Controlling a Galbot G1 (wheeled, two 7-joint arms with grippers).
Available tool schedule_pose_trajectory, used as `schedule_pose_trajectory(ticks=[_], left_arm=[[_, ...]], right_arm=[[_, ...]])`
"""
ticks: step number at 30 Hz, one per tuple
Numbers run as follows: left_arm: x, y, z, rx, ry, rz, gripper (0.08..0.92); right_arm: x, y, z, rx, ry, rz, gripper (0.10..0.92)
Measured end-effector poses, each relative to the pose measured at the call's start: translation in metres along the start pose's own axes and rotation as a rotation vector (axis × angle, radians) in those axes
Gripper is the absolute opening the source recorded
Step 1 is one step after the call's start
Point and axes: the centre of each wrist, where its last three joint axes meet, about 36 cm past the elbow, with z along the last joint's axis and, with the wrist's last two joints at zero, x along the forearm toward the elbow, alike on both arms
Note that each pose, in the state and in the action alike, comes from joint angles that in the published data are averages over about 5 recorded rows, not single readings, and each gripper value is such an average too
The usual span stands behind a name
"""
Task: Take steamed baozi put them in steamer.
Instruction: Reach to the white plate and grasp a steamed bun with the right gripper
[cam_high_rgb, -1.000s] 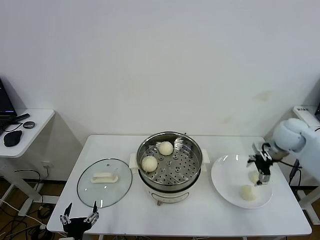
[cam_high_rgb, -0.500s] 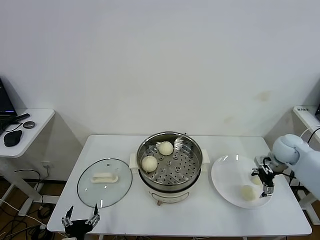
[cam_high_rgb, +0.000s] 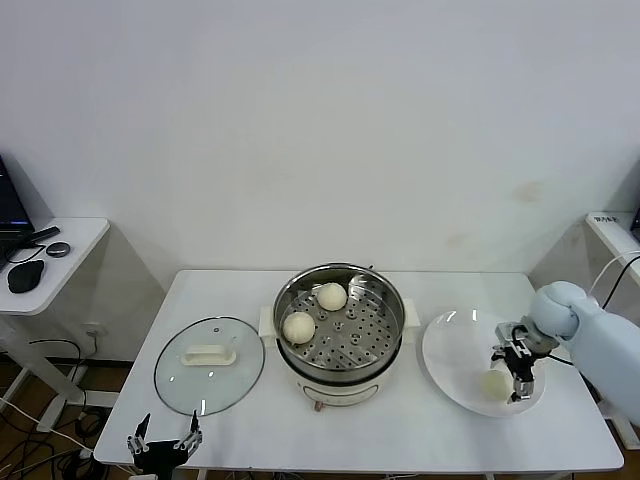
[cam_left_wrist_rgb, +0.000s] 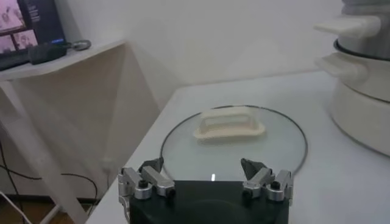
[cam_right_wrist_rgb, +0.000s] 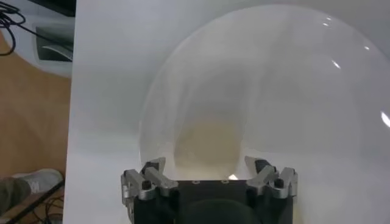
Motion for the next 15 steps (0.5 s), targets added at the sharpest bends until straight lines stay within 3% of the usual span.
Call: schedule_pose_trajectory(ticks=[8,15], left_arm=[[-0.001,-0.0003,0.0003,0.001,0.001,0.0,0.823],[-0.0013,-0.0013,0.001,0.002,0.003,0.003,0.823]], right_arm=[[-0.0039,-0.0016,-0.0001,-0.008,0.007,0.0,0.822],[-0.0072,-0.0002,0.0,-0.016,0.004,-0.006,0.715]])
